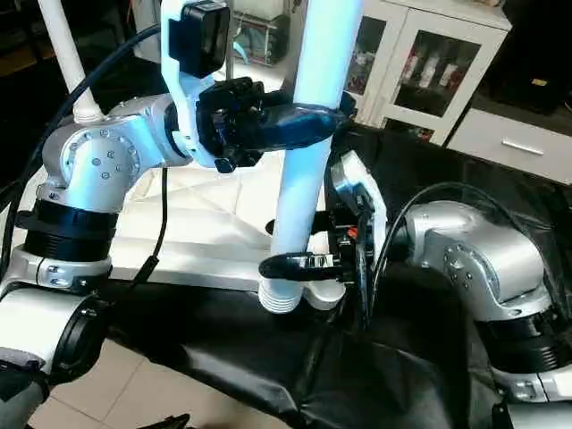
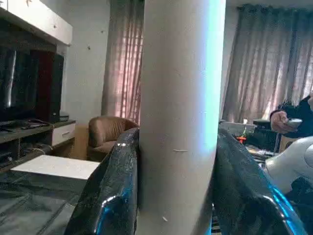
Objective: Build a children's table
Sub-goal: Rotate table base
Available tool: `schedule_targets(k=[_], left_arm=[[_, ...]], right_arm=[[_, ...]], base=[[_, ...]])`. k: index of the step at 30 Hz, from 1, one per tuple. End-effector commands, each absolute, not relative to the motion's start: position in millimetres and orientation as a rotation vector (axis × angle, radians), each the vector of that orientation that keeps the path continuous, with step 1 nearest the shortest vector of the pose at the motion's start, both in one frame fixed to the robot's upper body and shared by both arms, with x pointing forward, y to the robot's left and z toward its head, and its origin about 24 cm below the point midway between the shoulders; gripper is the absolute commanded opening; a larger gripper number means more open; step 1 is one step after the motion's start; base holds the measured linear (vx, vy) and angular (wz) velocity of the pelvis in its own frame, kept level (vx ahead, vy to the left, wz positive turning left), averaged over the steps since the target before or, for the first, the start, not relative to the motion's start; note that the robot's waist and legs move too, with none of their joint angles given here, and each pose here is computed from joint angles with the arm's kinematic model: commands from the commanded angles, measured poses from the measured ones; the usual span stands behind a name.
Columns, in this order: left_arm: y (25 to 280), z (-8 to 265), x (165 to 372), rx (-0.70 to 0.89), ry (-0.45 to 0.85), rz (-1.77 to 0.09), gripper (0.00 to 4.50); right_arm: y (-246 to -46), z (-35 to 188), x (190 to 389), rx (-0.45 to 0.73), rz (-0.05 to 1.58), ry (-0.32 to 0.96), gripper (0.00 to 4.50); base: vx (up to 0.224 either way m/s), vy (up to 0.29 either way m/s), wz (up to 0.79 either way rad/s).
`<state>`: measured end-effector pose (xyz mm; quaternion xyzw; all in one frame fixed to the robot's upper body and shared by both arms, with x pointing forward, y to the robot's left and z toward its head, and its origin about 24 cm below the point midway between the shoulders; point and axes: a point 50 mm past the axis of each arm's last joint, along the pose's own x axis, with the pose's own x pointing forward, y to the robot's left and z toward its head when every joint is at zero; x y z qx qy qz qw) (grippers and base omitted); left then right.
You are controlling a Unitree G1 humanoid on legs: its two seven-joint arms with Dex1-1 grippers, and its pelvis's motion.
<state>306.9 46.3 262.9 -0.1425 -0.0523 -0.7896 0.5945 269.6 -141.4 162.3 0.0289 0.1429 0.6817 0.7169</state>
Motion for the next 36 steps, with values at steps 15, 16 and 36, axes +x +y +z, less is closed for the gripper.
schedule_targets(k=[15,16,36], left_arm=[[42.4,271.4,305.6,-0.329,-0.157,-1.844,1.7],[42.5,271.4,305.6,-0.329,-0.157,-1.844,1.7],[47.1,276.1,310.2,-0.41,-0.156,-1.795,2.4]], right_arm=[[-137.0,163.9,267.4,0.059,1.533,0.293,2.56],[-137.0,163.9,267.5,0.06,1.533,0.293,2.48],[-137.8,169.7,269.2,0.057,1.521,0.259,1.96]], base=[[0.0,0.0,0.0],[0.0,0.0,0.0],[0.0,0.0,0.0]])
